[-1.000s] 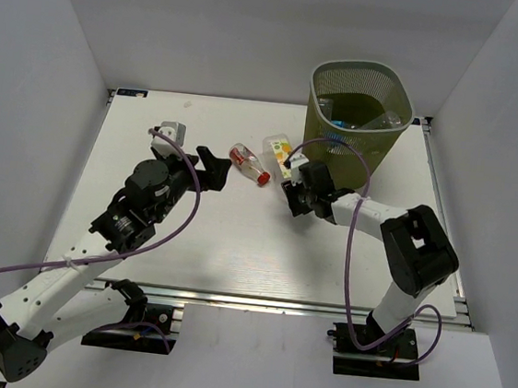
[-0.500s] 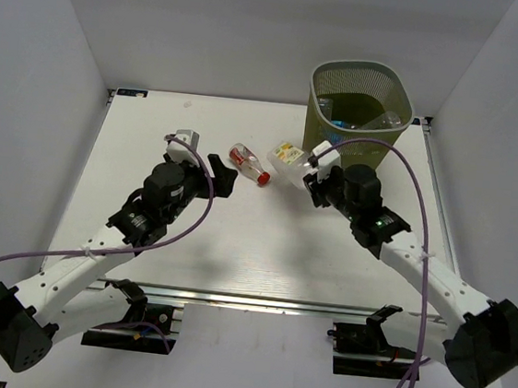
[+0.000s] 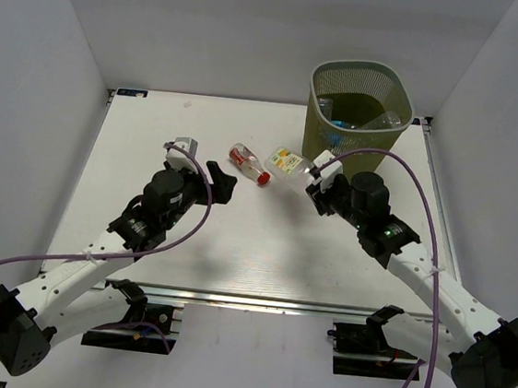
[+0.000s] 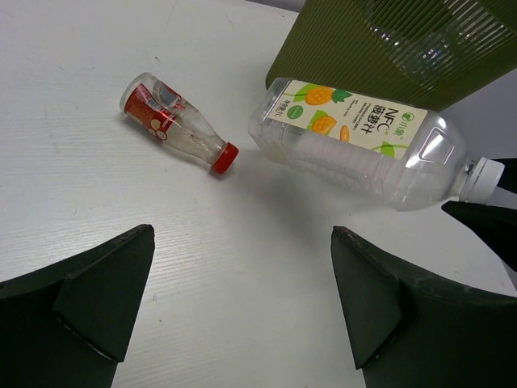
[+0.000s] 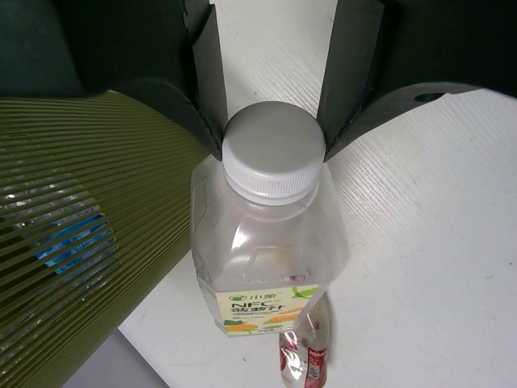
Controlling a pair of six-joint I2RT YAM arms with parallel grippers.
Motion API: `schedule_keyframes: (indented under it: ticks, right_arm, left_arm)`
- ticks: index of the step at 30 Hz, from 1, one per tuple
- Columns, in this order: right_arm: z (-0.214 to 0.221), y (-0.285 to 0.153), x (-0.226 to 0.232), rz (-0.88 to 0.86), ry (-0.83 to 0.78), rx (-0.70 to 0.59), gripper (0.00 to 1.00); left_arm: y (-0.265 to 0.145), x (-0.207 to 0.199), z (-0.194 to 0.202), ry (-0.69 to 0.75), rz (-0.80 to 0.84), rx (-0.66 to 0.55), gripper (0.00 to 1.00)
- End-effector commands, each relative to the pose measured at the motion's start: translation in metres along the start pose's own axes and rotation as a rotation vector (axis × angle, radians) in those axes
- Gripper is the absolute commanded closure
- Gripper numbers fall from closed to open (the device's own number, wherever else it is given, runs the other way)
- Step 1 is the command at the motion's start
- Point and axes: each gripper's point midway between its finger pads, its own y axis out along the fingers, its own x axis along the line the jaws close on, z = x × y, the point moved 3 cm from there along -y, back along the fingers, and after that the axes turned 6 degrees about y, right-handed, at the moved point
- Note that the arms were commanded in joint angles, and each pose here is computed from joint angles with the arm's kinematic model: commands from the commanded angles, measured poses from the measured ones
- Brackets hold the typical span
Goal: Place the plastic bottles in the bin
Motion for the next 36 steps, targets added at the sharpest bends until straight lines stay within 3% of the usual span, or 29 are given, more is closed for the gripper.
schedule_keyframes:
  ticks: [1,12,24,33,36]
  right_arm:
    - [-0.022,-0.007,-0.001,-0.001,-0.031,-0.082,0.98]
    - [-0.028,-0.022,0.003,-0.027,-0.028,-0.093,1.00]
    - [-0.129,-0.065,-0.013,-0.010,-0.040,-0.337,1.00]
    - [-0.199,-0.096,-0.050,0.173,-0.085,-0.528,1.00]
    - [-0.200,-0.096,-0.070,0.299,-0.087,-0.519,1.00]
  left_arm:
    - [-0.004,-0.001,0.004,-0.020,0.017,-0.003,0.00]
    - [0.016,-0.005,0.046,-0.154,0.048,0.103,0.00]
    - [0.043,-0.021,0.046,-0.227,0.091,0.120,0.00]
    - [0.027,-0.010,0.048,-0.234,0.058,0.099,0.00]
    - [0.028,-0.011,0.043,-0.236,0.053,0.086,0.00]
